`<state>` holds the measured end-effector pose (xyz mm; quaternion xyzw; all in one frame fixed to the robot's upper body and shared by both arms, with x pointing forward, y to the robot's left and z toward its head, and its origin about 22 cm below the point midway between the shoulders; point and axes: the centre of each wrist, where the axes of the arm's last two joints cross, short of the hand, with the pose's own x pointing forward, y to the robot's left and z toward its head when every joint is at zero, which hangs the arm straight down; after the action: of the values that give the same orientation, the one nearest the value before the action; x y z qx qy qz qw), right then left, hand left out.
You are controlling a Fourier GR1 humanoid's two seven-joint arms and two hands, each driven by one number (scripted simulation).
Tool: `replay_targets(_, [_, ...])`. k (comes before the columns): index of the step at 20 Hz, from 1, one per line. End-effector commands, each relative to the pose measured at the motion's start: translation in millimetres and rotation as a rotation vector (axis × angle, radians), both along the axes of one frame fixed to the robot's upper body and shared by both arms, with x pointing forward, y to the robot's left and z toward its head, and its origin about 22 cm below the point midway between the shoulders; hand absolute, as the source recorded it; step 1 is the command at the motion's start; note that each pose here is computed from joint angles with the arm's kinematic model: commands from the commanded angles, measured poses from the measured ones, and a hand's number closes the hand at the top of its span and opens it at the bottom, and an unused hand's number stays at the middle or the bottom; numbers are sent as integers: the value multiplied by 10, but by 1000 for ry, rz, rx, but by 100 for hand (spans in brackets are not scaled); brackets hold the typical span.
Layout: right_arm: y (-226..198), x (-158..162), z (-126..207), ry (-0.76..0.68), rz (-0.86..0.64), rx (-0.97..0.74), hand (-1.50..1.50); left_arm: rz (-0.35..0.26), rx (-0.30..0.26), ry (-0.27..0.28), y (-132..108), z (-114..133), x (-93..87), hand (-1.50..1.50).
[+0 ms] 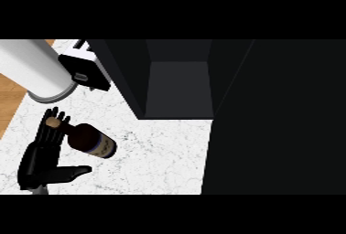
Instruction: Pick up the wine, place it into the cabinet and close the cabinet
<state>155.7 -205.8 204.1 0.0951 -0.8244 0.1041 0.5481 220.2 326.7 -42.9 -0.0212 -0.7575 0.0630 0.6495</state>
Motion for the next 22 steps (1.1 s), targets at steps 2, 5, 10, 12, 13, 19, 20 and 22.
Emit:
replay_targets(2, [-17,-7,-8,-41,29,23,-150,-16,-2,26,-9,-456,-36,-150])
replay_targets(5, [17,-182,0,-16,18,48,-150,-13,-31,21,70,-509,-71,-150])
replay_targets(10, [-117,-135,80,-33,26,28,-150,-46,-32,52,-92,-682,190,-150])
replay_targets(12, [65,-141,78,-32,34,15,-150,-51,-72,53,27,-967,-138,-150])
replay_targets(13, [63,-38,126,-29,44,45,-150,-44,-76,44,97,-840,48,-150])
replay_targets(19, [-59,-216,-14,-34,20,33,-150,-70,-179,35,-9,-1001,-24,-150])
replay_targets(20, [-74,-289,118,-25,45,30,-150,-74,-160,53,-153,-1130,-51,-150])
replay_targets(22, [-12,-149,31,-35,51,32,-150,-89,-197,25,-107,-1153,-13,-150])
